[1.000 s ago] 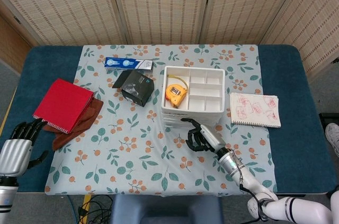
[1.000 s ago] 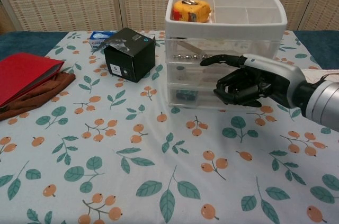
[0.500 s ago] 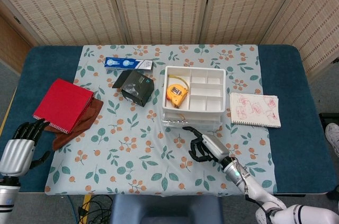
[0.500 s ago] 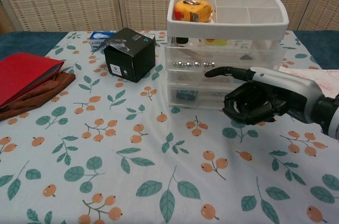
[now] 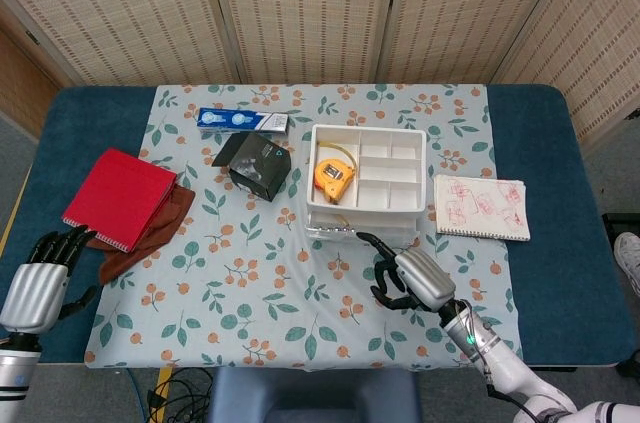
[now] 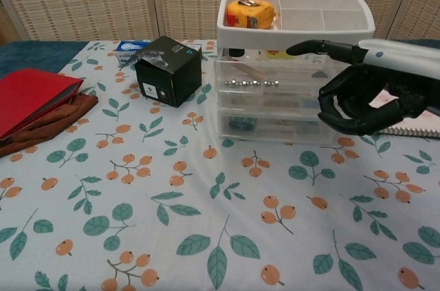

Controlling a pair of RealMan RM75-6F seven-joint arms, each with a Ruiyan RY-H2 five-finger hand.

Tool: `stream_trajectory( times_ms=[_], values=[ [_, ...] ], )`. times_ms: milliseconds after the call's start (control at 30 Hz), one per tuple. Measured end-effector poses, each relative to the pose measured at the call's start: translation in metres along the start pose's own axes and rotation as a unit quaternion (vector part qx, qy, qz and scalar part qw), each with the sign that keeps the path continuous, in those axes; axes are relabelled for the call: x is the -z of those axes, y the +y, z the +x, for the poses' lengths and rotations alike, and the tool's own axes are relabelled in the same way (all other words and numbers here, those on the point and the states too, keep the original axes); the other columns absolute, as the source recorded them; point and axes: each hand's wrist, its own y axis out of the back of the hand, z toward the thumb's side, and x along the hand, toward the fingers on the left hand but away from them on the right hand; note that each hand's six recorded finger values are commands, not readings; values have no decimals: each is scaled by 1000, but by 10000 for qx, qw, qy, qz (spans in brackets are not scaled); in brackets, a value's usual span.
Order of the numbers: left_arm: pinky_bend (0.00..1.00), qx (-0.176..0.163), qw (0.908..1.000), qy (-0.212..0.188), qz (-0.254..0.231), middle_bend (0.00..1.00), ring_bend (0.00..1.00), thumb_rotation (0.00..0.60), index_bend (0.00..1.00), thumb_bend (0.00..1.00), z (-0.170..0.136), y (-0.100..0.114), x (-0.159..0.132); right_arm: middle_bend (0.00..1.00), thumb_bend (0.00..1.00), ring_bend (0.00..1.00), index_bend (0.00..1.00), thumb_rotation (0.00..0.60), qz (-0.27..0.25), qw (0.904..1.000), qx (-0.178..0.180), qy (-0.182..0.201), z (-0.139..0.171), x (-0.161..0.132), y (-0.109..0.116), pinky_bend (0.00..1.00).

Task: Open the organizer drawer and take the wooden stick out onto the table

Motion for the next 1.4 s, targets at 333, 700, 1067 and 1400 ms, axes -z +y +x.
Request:
stream_trajectory(
  times_ms=[333, 700, 1067, 1400],
  values=[
    [115, 37, 10000, -3, 14, 132, 155, 600, 141, 246, 1, -2, 0, 687, 444, 819, 30, 600, 124, 9990, -19, -419, -7, 15, 9, 892],
    [115, 58, 10000, 2, 29, 132, 155, 600, 141, 246, 1, -3, 0, 687, 443, 830, 227, 600, 98, 9982, -187, -565, -6, 21, 6, 893],
    [115, 75, 10000, -35, 28, 132, 155, 600, 140, 246, 2, -5, -3, 687, 443, 830, 227, 600, 26, 9983, -361, -464, 11, 15, -4, 892],
    [114, 70, 9999, -72, 36, 132, 155, 600, 141, 246, 4, -4, -5, 689, 444, 830, 227, 600, -77, 9986, -366, -380, 28, 11, -10, 892]
  ],
)
